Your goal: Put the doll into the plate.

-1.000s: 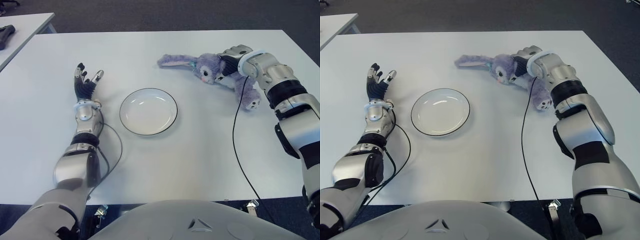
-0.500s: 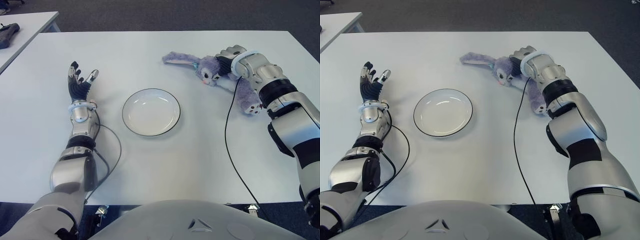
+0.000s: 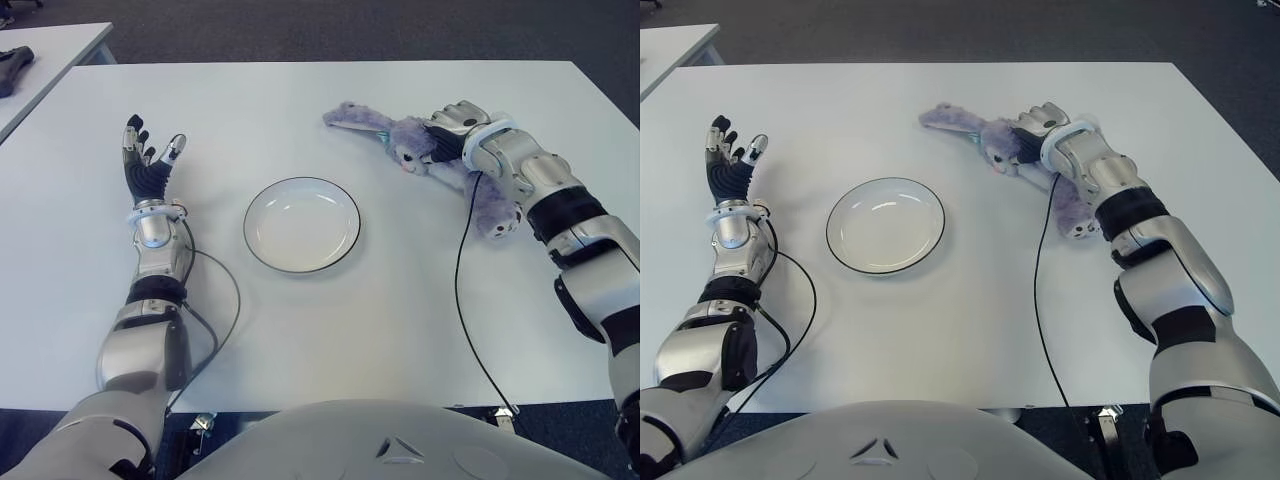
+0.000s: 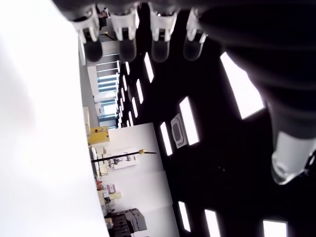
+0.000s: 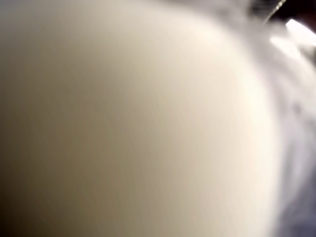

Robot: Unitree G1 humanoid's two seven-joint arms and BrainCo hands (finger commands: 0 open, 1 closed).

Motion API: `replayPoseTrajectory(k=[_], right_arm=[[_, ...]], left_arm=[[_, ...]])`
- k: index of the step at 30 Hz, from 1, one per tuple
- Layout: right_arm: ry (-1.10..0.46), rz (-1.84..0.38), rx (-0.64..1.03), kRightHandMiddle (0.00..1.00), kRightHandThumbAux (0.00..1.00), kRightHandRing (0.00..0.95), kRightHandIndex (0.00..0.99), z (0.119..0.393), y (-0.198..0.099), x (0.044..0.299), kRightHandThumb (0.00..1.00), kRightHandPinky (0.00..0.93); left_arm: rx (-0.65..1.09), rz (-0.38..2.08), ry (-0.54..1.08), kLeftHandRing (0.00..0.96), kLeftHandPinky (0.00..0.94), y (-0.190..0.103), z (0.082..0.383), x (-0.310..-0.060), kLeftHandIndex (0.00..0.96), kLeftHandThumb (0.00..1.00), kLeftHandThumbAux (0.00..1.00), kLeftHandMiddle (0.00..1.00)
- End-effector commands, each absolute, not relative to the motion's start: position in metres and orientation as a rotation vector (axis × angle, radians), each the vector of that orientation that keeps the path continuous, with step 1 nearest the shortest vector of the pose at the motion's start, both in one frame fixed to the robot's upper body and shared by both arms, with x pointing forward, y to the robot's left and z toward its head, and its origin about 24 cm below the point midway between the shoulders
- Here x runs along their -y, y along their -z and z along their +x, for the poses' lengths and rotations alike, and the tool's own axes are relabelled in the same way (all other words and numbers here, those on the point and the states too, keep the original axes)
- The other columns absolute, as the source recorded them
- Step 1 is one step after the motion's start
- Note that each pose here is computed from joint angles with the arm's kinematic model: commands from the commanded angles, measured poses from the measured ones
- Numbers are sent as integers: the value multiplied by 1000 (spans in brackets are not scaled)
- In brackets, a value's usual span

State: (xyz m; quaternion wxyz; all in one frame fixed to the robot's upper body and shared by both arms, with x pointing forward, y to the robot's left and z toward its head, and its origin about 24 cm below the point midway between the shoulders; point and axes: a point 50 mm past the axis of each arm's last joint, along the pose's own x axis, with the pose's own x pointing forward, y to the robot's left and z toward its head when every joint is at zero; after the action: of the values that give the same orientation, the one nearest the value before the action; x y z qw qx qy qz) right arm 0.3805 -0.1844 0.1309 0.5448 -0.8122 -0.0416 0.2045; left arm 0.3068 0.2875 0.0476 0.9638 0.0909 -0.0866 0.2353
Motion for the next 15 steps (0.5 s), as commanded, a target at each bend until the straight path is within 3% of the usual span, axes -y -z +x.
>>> replayPoseTrajectory(k=[1, 8, 15], right_arm=[[-851, -1731, -32, 737, 713, 761, 437, 333, -47, 178, 707, 768], [-695, -1549, 140, 743, 713, 761, 439, 340, -66, 173, 707, 798], [-549, -1298, 356, 799, 712, 803, 443, 343, -94, 174, 709, 804]], left_arm=[[-127, 207, -520, 30, 37, 37, 236, -287, 0, 0, 556, 23], [-123, 194, -515, 35, 45, 38, 237, -284, 0, 0, 562, 29], [-141, 158, -498, 49, 68, 47, 238, -266, 0, 0, 562, 38]])
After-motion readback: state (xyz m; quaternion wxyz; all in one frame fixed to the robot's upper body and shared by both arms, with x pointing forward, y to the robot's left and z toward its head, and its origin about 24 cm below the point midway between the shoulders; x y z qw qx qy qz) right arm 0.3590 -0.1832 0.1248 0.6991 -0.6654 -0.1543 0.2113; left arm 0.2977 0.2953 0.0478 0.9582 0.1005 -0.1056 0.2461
